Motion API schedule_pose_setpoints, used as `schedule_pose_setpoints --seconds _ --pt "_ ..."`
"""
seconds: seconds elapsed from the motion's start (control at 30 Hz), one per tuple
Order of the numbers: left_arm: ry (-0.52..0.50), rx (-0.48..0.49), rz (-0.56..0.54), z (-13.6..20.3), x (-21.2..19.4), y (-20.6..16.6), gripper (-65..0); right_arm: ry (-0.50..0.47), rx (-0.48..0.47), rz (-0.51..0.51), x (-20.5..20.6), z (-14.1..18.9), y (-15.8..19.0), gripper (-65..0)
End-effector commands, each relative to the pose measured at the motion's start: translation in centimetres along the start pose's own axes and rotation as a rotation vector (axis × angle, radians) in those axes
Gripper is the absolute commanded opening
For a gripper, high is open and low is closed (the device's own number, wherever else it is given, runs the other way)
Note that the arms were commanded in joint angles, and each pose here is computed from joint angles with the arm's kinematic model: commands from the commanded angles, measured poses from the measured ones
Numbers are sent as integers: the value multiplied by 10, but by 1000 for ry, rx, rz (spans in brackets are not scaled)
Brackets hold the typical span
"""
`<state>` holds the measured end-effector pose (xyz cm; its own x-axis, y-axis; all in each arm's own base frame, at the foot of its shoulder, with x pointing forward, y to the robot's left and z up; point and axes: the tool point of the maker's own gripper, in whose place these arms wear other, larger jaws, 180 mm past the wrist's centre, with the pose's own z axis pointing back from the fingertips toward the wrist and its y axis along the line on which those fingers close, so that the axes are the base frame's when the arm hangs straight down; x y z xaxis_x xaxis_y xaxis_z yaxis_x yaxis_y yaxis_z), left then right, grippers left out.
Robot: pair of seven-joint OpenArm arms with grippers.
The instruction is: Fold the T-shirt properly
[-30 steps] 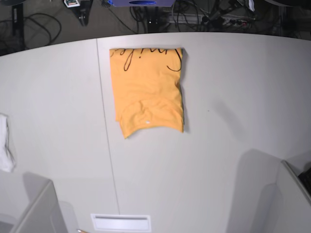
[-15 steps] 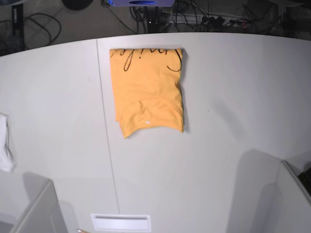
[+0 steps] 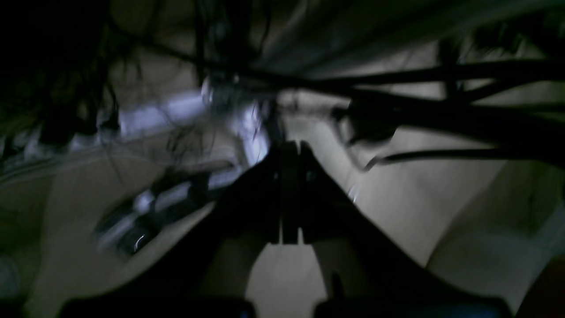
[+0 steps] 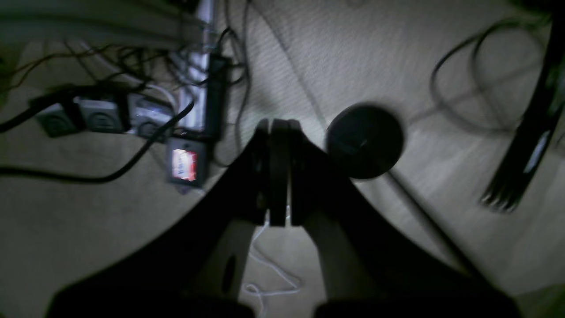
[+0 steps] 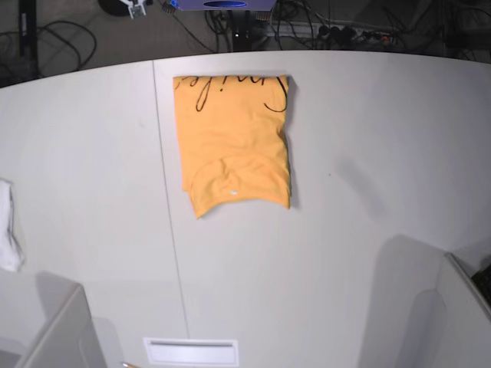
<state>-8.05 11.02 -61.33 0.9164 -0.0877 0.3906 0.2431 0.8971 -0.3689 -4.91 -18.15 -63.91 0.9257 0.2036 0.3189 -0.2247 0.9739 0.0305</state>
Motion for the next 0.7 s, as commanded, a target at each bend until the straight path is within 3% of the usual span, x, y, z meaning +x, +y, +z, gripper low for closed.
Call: schedule_pose_setpoints --seconds 0.0,0.17,0.3,0.43,0.67 --pt "27 -7 3 -1 -4 -2 -650 27 30 17 -3 -2 10 -650" --pt "110 160 -9 -19 6 31 -650 279 57 69 -13 -16 19 -650" --pt "133 243 110 -23 8 42 -650 337 73 78 -6 -22 31 -650" --pt "86 301 199 -20 12 52 -650 343 92 75 -4 -23 45 -650" --pt "78 314 222 -20 12 53 -650 346 113 55 -9 -22 61 -650"
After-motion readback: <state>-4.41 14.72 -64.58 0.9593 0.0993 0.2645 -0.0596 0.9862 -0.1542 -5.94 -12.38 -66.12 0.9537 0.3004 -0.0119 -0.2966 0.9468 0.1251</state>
